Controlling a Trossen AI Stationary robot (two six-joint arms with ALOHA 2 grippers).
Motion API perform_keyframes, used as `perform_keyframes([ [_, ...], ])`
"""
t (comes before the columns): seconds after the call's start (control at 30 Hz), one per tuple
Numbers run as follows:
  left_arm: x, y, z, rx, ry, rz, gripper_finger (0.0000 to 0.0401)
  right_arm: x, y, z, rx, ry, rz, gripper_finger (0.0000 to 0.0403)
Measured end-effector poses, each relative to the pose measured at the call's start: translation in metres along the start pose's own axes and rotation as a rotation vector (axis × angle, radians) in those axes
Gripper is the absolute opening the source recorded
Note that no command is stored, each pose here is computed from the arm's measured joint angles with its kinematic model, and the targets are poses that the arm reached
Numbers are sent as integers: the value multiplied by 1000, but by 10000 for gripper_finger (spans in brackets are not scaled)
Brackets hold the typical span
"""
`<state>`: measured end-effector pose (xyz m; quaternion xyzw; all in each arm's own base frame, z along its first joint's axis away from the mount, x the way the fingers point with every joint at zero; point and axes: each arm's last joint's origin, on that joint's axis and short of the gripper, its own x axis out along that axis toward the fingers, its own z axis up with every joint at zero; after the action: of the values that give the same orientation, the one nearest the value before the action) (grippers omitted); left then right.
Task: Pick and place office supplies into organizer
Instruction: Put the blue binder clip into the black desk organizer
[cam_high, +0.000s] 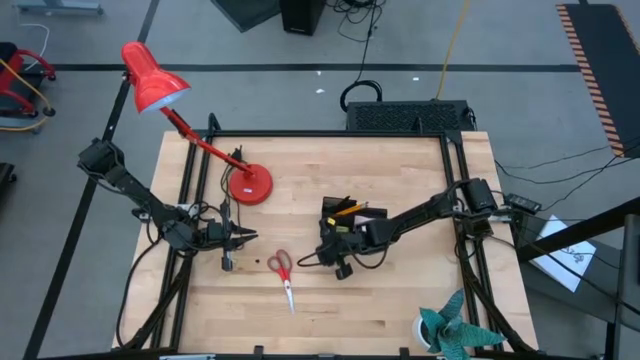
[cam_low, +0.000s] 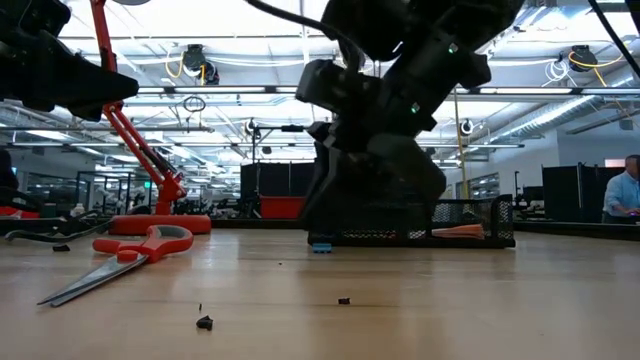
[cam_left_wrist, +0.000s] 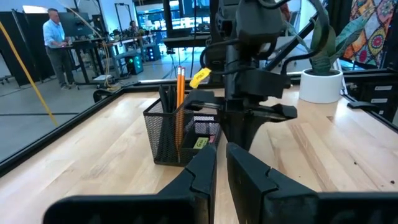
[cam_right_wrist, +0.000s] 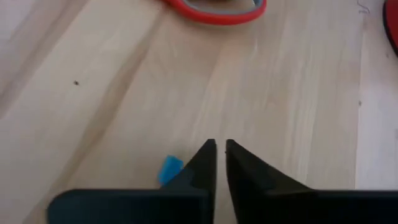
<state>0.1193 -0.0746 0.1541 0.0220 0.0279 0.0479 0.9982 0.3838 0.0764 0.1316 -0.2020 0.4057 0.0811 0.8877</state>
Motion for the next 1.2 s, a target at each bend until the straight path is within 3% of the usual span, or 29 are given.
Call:
perform_keyframes([
  [0.1, 0, 0, 0, 1, 1, 0, 47, 0, -1, -3, 4, 23, 5, 3],
  [0.5, 0, 0, -2, 11, 12, 0, 47, 6, 10, -10, 72, 72, 148, 1],
  [0.87, 0, 0, -1, 7, 12, 0, 47, 1, 41, -2, 238, 62, 228, 1],
  [1.07, 0, 0, -1, 2, 10, 0, 47, 1, 50, 6, 373, -8, 239, 1],
  [1.2, 0, 0, -1, -7, 10, 0, 47, -1, 53, 14, 351, -78, 245, 2],
])
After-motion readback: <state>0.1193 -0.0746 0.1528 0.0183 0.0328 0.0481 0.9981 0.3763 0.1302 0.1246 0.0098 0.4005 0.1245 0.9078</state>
